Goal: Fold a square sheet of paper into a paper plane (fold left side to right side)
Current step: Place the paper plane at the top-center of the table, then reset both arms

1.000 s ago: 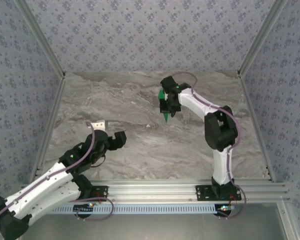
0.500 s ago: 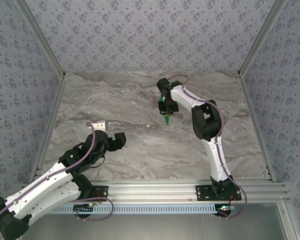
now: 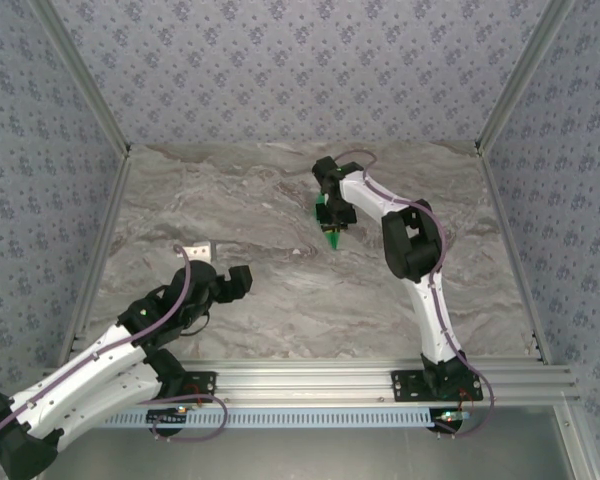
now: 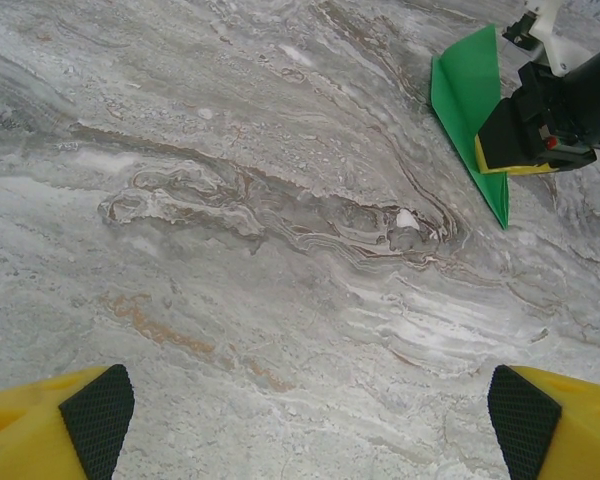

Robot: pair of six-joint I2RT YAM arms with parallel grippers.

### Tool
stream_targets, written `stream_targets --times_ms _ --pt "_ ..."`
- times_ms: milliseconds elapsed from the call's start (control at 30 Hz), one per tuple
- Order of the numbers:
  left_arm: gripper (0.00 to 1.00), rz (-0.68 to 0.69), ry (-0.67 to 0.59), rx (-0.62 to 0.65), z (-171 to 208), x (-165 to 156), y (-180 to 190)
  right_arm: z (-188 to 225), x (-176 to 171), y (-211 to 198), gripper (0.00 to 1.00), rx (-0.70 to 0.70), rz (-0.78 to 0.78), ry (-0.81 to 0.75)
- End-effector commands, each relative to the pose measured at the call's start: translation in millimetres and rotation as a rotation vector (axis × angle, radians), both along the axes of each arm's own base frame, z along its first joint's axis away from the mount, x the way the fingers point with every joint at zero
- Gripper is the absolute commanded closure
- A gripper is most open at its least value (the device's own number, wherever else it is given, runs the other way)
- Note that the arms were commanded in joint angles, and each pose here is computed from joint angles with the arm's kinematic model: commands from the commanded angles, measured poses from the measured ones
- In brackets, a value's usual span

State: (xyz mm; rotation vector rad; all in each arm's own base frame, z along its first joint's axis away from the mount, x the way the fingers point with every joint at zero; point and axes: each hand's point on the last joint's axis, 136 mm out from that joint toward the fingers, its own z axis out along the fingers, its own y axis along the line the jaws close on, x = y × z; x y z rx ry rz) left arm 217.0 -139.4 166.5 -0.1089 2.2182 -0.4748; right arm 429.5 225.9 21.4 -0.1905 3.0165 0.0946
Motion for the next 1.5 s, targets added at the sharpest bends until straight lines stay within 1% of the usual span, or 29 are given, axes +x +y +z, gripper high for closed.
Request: stream_targets --times_ms 0,133,233,400,600,700,767,833,867,933,1033,1100,1167,1233,1267,1333,1400,1467 --pt "0.05 0.006 0.003 0.029 2 -1 6 6 -7 0 0.8 -0.038 0.036 0.013" --pt "0.03 0.026 0.003 0.08 6 2 14 21 -6 -1 0.78 -0.048 0.046 -0.017" --pt "0.02 0.031 0.01 0.08 8 6 16 32 -7 -3 0.76 -0.064 0.053 -0.037" --pt "0.02 0.037 0.063 0.02 8 13 20 48 -11 -4 0.71 -0.082 0.067 -0.06" --pt "0.02 0.087 0.131 -0.086 3 24 36 76 -21 -7 0.62 -0.073 0.072 -0.1" --pt "0.02 0.132 0.14 -0.12 5 32 50 99 -31 -14 0.57 -0.072 0.069 -0.14" --pt "0.02 0.173 0.132 -0.14 9 39 63 122 -39 -22 0.54 -0.063 0.061 -0.203" --pt "0.02 0.219 0.116 -0.138 15 46 78 148 -47 -31 0.47 -0.033 0.061 -0.289" --pt "0.02 0.255 0.101 -0.13 19 51 87 158 -52 -36 0.43 -0.018 0.061 -0.335" --pt "0.02 0.322 0.068 -0.095 26 57 105 177 -62 -52 0.37 -0.002 0.051 -0.418" --pt "0.02 0.452 0.003 0.014 36 62 136 195 -79 -88 0.28 -0.018 0.015 -0.544" --pt "0.02 0.53 -0.033 0.087 37 63 155 198 -89 -114 0.21 -0.032 -0.028 -0.611" --pt "0.02 0.601 -0.082 0.147 35 63 171 187 -101 -145 0.12 -0.037 -0.102 -0.651" --pt "0.02 0.623 -0.131 0.205 31 64 180 178 -108 -169 0.02 -0.026 -0.175 -0.709" --pt "0.02 0.629 -0.159 0.236 28 64 184 174 -108 -182 0.0 -0.014 -0.219 -0.75" --pt "0.02 0.642 -0.195 0.288 21 63 191 159 -114 -204 0.0 -0.004 -0.28 -0.8" --pt "0.02 0.661 -0.199 0.345 11 61 198 148 -114 -219 0.0 -0.004 -0.286 -0.884" --pt "0.02 0.654 -0.186 0.387 0 62 200 130 -116 -238 0.0 -0.047 -0.34 -0.937"
